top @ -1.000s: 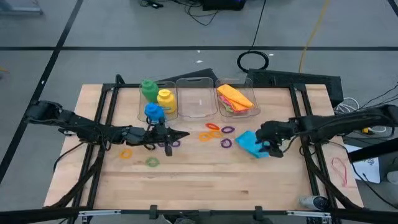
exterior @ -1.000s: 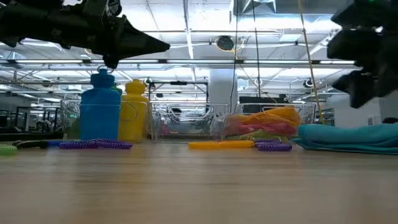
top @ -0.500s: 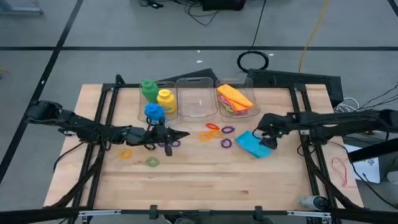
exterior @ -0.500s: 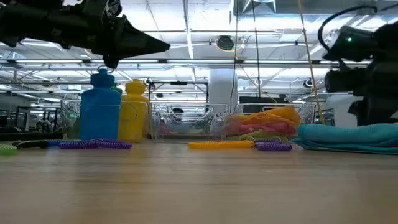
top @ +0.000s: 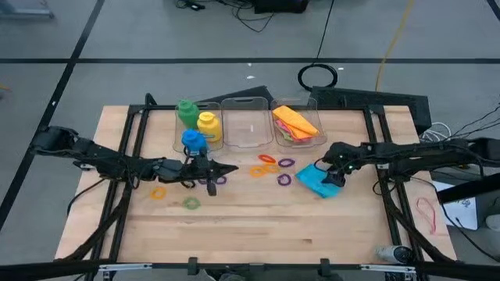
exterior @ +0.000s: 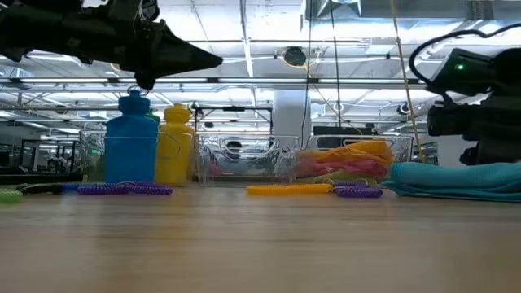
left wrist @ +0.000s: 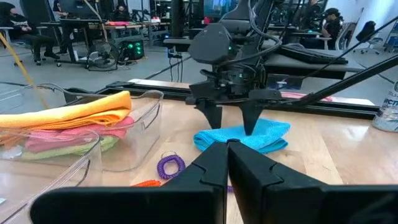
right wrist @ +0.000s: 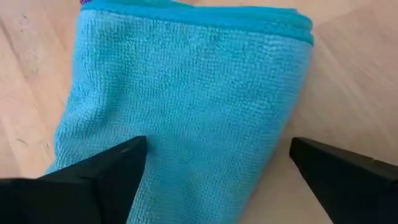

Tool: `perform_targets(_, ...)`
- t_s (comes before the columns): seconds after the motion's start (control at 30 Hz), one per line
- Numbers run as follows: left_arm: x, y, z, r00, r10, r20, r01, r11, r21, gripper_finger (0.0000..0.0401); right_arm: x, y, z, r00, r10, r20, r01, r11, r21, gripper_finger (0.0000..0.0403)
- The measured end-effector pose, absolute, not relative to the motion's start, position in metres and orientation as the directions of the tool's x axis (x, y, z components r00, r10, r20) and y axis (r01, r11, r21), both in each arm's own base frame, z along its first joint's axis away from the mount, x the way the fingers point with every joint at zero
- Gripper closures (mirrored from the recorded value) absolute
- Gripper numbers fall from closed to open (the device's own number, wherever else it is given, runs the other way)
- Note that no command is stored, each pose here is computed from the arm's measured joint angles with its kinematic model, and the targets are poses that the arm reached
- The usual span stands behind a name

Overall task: Pick & Place Sports Items
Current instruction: Put the blue cloth into the right transparent bin

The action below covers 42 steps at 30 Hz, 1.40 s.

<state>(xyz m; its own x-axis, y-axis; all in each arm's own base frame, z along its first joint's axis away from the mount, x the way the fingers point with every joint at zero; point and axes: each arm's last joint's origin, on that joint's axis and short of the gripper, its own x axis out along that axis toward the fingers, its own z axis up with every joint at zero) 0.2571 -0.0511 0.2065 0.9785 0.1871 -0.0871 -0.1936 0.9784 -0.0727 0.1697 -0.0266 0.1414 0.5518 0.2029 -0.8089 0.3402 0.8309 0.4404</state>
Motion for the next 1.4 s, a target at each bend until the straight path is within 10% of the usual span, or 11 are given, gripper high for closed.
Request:
perform_targets(0.43, 0.257, -0.051, 0.207, 0.978, 0.187, -0.087, -0.194, 0.978, -0.073, 0.0384, 0.172, -0.016, 0.14, 0.548, 0.162, -0.82, 0.319, 0.867, 0.384, 0.0171)
perform_targets(0.9, 0.257, -0.051, 0.207, 0.978, 0.187, -0.087, -0.194, 0.978, -0.073, 0.0384, 0.174, -0.017, 0.135, 0.616, 0.147, -0.774, 0.219, 0.912, 0.347, 0.0401)
perform_targets(1.4, 0.257, -0.051, 0.207, 0.978, 0.187, -0.087, -0.194, 0.978, -0.072, 0.0384, 0.196, -0.012, 0.171, 0.79, 0.122, -0.6, 0.088, 0.947, 0.309, 0.0402)
